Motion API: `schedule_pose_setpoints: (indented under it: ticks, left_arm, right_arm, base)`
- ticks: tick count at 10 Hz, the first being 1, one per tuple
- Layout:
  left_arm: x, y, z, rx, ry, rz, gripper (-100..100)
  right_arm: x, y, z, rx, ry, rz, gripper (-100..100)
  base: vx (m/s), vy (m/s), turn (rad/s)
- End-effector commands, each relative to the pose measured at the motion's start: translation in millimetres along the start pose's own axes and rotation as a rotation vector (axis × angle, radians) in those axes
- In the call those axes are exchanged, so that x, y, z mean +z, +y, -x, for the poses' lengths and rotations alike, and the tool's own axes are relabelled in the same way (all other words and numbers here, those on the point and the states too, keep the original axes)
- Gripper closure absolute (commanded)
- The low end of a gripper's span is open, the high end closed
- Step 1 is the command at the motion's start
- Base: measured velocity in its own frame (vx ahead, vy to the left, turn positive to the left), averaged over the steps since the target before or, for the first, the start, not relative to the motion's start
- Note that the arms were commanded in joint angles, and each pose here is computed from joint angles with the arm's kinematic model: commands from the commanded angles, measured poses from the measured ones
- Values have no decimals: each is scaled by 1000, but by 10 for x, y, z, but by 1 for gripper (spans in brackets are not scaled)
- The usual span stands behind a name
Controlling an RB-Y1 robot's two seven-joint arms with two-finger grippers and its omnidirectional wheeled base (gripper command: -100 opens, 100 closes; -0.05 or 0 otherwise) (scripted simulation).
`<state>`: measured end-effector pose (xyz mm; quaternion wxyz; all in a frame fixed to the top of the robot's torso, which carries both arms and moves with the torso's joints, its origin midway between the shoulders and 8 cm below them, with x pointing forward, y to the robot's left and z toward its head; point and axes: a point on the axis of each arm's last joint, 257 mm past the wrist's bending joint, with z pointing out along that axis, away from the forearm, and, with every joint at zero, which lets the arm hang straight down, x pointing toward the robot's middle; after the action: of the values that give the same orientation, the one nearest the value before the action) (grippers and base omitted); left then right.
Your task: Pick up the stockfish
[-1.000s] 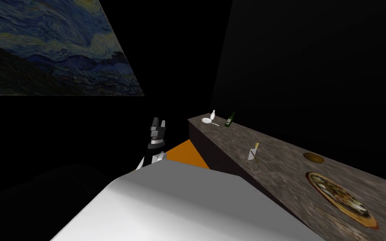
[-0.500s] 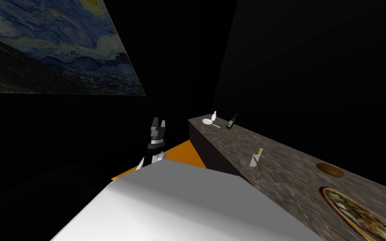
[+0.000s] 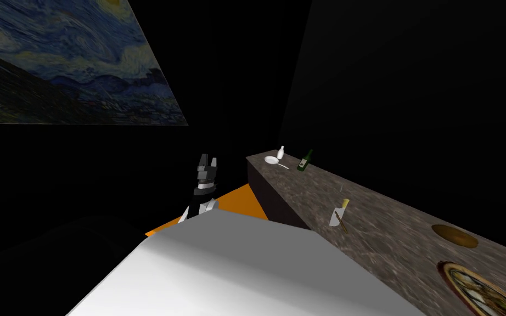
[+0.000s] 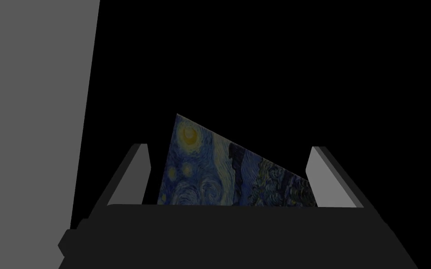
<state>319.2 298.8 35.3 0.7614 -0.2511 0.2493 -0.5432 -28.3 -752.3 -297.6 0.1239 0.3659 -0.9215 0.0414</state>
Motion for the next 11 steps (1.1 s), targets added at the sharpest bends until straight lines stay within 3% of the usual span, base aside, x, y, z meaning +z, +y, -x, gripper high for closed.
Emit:
schedule_pose_setpoints:
  ticks: [1,3,4,5,8,9,11]
  left_arm:
    - [0,0,0,0,0,0,0]
    - [0,0,0,0,0,0,0]
    - [0,0,0,0,0,0,0]
    - [0,0,0,0,0,0,0]
    - [0,0,0,0,0,0,0]
    - [0,0,0,0,0,0,0]
    - [0,0,0,0,0,0,0]
  right_arm:
    - [228,169,241,-1,-56,33,-100]
    - [198,137,218,-1,-52,33,-100]
    - [205,144,226,-1,-54,34,0]
    - [333,223,213,6,-53,36,-100]
    - [368,255,217,8,-53,37,-100]
    - [375,258,215,8,-52,37,100]
    - [377,269,214,10,-53,40,100]
  base:
    - [42,-57,30]
    - [19,-30,14]
    - [0,0,0]
    - [6,-16,49]
    - [4,-18,25]
    - [-1,0,-15]
    - [0,0,0]
